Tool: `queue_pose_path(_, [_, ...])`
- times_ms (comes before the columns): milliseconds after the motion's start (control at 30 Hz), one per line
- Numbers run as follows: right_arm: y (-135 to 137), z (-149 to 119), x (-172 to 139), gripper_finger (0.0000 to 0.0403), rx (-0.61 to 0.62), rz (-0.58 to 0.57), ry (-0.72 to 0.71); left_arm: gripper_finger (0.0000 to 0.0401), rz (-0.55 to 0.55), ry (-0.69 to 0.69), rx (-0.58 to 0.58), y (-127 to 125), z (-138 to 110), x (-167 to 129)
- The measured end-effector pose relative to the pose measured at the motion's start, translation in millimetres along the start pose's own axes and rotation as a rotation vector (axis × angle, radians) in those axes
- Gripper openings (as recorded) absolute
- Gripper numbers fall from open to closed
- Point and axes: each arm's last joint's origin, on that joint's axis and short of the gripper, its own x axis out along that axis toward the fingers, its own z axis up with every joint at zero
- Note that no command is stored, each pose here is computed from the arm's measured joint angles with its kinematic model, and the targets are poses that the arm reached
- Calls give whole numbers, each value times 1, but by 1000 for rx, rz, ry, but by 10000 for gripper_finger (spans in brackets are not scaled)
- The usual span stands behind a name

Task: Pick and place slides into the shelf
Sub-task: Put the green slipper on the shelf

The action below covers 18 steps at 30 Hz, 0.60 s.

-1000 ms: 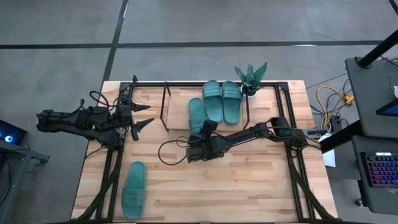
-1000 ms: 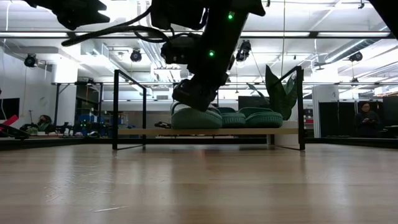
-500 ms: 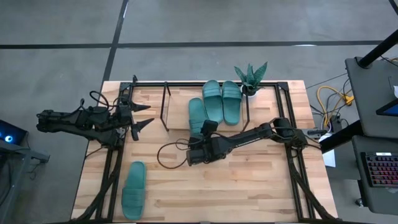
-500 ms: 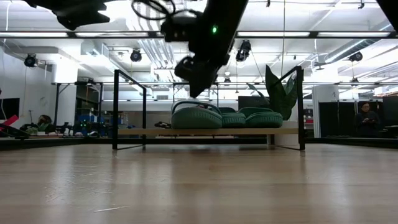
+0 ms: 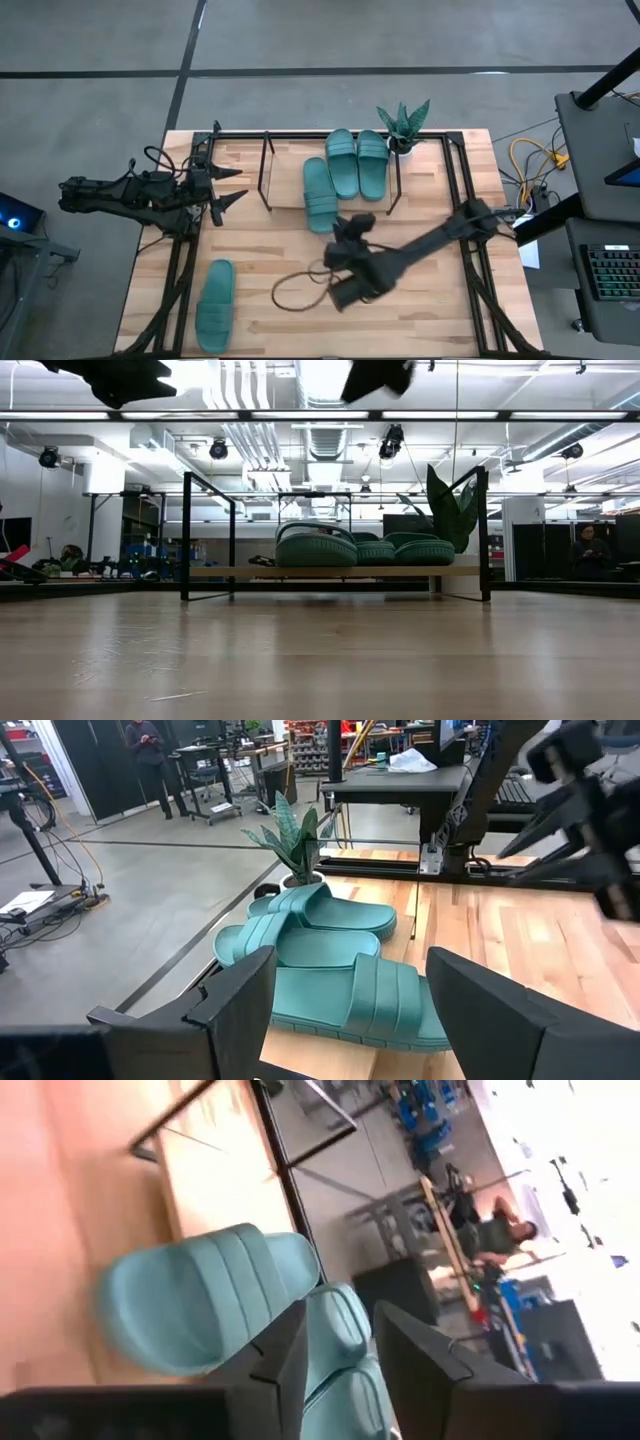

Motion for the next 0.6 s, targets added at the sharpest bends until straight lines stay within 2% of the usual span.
queue_pose_path(100, [-7,-8,-23,98,20,81,-20,244,0,1,-9,0,0,0])
queue_pose_path(267, [-6,-29,-44,84,31,313,0,244,0,0,-18,0,0,0])
queue_pose_path(333, [-2,-36,-48,80,9,445,-10,244,0,0,-19,0,0,0])
queue_pose_path(400, [6,-46,-52,77,-66,638,-61,244,0,1,-18,0,0,0])
queue_pose_path(500, [21,-55,-57,77,-136,999,-299,244,0,2,-17,0,0,0])
queue_pose_path(567, [24,-59,-56,77,-134,1181,-533,244,1,2,-17,0,0,1])
queue_pose_path(600, [22,-62,-55,76,-124,1237,-661,244,0,3,-17,0,0,1])
